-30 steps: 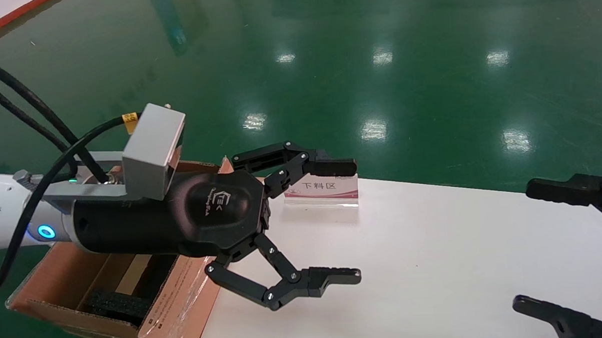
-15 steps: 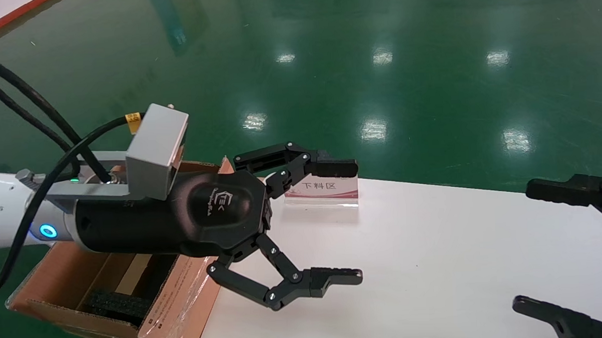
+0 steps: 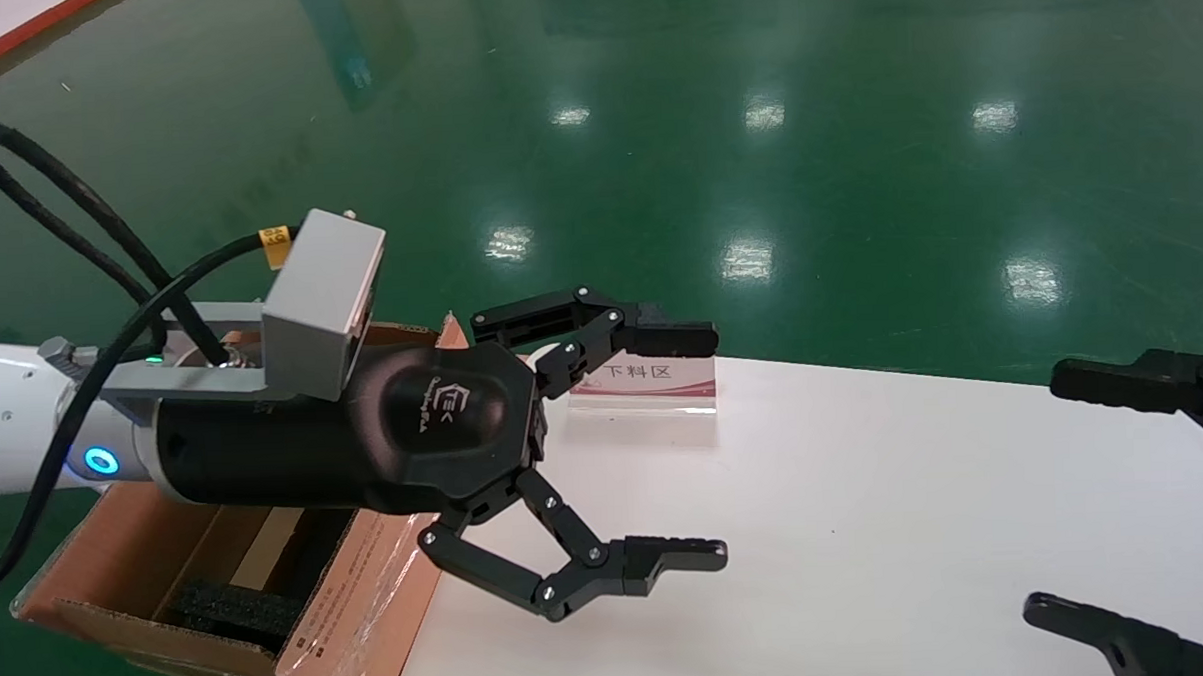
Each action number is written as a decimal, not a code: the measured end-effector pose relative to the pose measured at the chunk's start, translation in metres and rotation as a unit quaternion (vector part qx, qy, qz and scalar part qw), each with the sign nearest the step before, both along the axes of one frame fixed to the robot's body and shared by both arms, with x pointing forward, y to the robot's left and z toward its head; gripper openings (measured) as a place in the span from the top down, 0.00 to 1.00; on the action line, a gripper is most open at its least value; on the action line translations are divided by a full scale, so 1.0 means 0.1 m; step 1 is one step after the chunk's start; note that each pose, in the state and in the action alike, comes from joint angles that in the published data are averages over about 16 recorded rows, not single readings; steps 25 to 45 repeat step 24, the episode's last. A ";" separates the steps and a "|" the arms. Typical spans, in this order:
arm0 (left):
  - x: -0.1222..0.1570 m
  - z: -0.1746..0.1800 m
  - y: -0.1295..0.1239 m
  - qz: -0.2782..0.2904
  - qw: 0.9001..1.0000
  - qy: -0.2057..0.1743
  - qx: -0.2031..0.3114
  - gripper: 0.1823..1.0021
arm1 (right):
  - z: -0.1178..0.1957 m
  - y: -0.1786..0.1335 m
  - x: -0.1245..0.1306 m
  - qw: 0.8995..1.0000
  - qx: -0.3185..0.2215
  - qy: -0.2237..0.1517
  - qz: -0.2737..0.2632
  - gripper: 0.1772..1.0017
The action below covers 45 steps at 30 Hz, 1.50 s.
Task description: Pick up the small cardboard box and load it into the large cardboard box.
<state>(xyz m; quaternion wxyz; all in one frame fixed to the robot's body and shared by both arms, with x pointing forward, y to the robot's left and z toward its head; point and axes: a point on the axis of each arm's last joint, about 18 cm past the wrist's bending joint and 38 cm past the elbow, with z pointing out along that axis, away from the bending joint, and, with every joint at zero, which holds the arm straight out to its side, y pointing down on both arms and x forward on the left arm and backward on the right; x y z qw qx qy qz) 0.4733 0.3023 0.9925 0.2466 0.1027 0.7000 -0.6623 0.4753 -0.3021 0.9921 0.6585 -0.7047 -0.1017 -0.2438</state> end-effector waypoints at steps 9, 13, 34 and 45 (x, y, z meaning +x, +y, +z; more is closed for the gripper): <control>0.01 0.00 -0.01 0.000 1.000 0.001 0.002 0.00 | 0.00 0.00 0.00 1.000 0.000 0.000 0.000 0.00; 0.01 0.00 -0.01 0.000 1.000 0.002 0.003 0.00 | 0.00 0.00 0.00 1.000 0.000 0.000 0.000 0.00; 0.02 0.00 -0.02 0.000 1.000 0.003 0.005 0.00 | 0.00 0.00 0.00 1.000 0.000 0.000 0.000 0.00; 0.02 0.00 -0.02 0.000 1.000 0.003 0.005 0.00 | 0.00 0.00 0.00 1.000 0.000 0.000 0.000 0.00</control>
